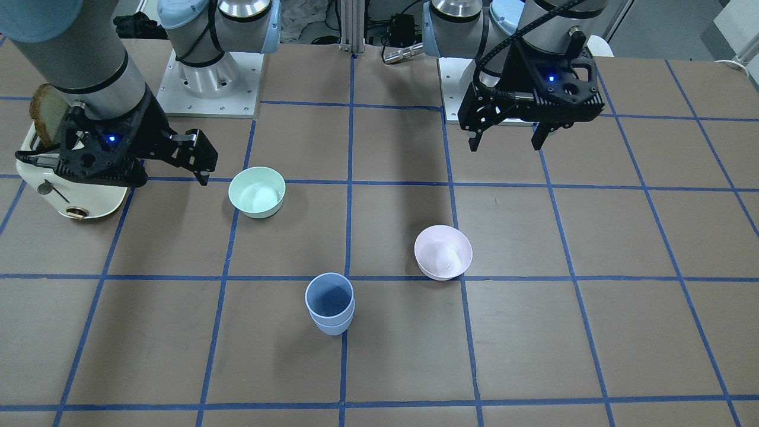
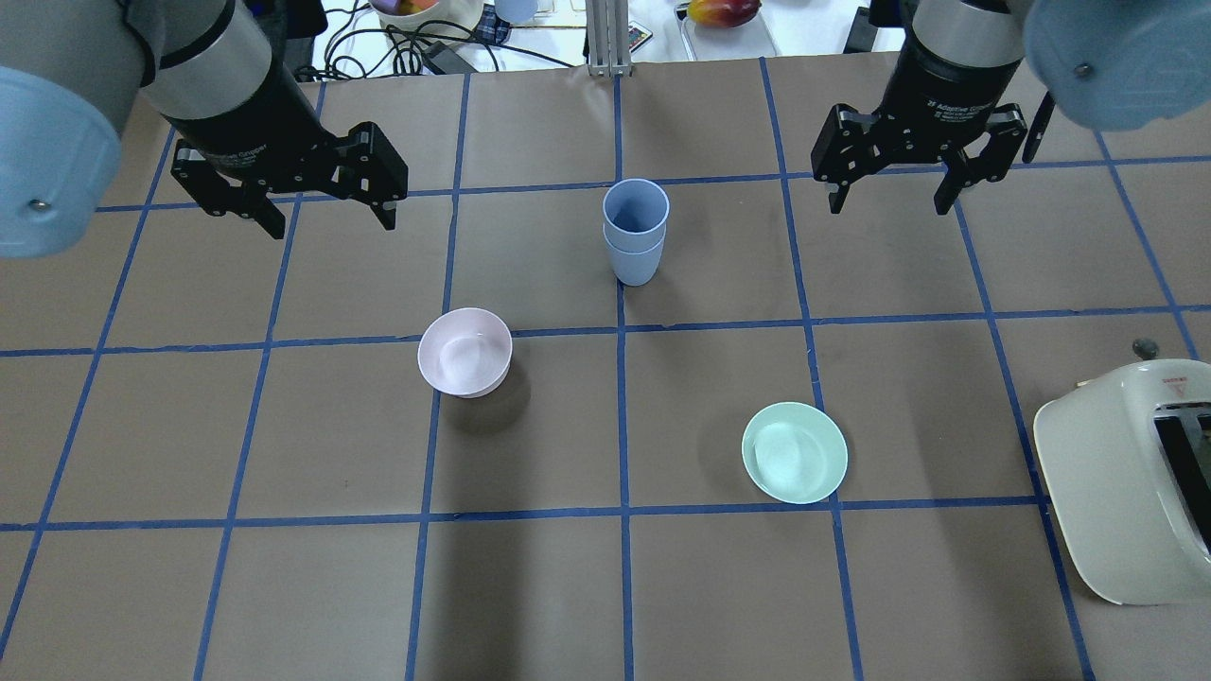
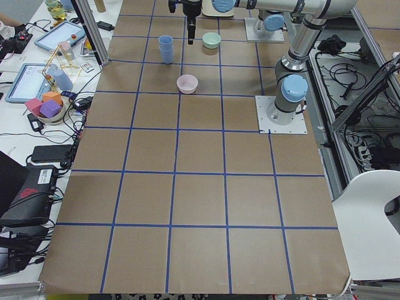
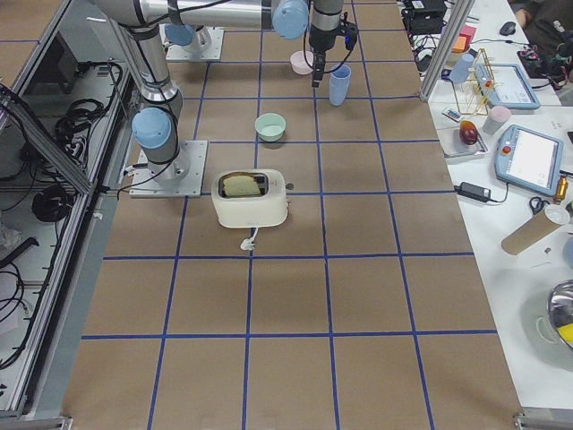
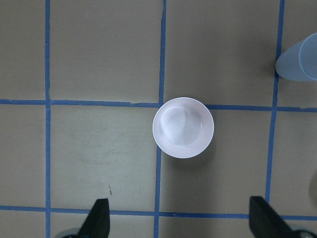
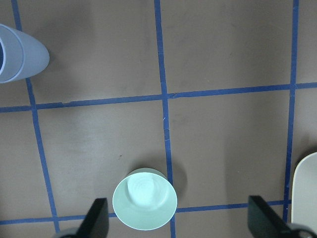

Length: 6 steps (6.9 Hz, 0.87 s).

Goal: Stack blue cups with both arms

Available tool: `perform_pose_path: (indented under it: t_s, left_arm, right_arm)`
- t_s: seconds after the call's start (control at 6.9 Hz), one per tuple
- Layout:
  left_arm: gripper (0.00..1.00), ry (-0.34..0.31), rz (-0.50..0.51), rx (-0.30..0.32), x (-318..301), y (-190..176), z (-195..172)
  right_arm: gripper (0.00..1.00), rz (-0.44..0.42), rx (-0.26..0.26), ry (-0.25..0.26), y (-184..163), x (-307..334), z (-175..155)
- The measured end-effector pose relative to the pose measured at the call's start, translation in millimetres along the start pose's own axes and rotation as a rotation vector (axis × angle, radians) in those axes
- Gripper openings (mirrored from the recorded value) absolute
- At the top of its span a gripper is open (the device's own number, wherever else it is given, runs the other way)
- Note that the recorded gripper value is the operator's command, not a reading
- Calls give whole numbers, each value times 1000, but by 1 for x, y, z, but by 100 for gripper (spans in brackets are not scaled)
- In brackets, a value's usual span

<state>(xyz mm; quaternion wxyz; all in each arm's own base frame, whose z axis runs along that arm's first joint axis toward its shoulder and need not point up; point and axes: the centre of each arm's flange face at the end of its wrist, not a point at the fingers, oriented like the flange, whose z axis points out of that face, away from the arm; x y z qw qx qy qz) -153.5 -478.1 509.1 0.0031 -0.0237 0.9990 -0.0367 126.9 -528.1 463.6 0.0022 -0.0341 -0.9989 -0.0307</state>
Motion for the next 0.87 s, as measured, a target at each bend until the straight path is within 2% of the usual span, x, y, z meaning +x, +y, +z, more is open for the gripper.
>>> perform_pose_path:
  t_s: [0.87]
  left_arm:
    - [100, -1, 0, -5, 0, 0, 0]
  right_arm:
    - [100, 2, -1, -3, -2, -1, 3]
